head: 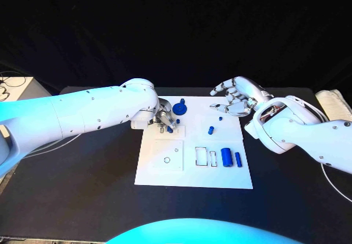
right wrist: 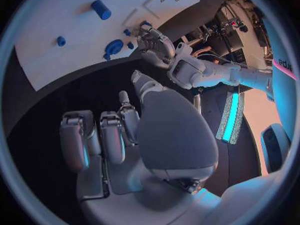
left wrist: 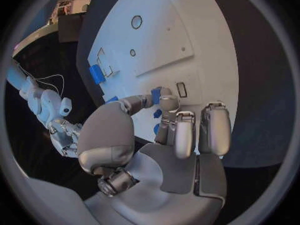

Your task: Assemble the parts on the task board

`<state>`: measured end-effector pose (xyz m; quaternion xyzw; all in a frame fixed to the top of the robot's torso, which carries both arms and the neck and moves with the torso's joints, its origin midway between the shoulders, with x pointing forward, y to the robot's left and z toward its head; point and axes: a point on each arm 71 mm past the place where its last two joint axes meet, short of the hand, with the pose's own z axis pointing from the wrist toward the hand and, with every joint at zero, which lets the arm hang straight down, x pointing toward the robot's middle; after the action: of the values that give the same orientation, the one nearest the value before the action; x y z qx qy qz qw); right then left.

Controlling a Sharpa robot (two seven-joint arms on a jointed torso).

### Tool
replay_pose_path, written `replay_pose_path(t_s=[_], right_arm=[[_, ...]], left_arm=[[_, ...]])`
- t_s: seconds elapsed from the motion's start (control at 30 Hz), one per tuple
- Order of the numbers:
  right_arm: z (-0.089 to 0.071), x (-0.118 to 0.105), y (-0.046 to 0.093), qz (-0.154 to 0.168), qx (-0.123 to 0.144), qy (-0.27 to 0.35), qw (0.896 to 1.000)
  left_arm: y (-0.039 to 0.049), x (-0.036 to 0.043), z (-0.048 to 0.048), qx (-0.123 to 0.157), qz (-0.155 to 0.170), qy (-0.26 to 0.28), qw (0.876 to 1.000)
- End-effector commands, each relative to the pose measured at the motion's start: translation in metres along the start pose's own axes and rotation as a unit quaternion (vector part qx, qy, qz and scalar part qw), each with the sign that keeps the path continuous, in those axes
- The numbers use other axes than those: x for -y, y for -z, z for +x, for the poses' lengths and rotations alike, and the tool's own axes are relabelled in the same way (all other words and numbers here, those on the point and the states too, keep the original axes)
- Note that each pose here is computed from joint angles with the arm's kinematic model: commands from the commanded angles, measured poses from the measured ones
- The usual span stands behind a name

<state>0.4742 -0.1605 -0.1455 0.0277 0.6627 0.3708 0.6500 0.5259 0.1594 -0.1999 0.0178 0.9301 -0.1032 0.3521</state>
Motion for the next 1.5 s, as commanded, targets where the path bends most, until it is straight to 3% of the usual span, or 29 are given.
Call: replay_pose_path(t_s=[0.03,1.5], right_arm=[[0.0010,-0.0010,0.0001,-0.005,-0.007,0.002,1.000],[0.0008,-0.0011,0.0001,-0.005,-0.005,0.002,1.000]], left_arm=[[-0.0049,0.0001,0.0154,-0.041,0.000,-0.013,0.999],[-0.0057,-0.0024,0.0136,-0.033,-0.009,-0.026,0.999]])
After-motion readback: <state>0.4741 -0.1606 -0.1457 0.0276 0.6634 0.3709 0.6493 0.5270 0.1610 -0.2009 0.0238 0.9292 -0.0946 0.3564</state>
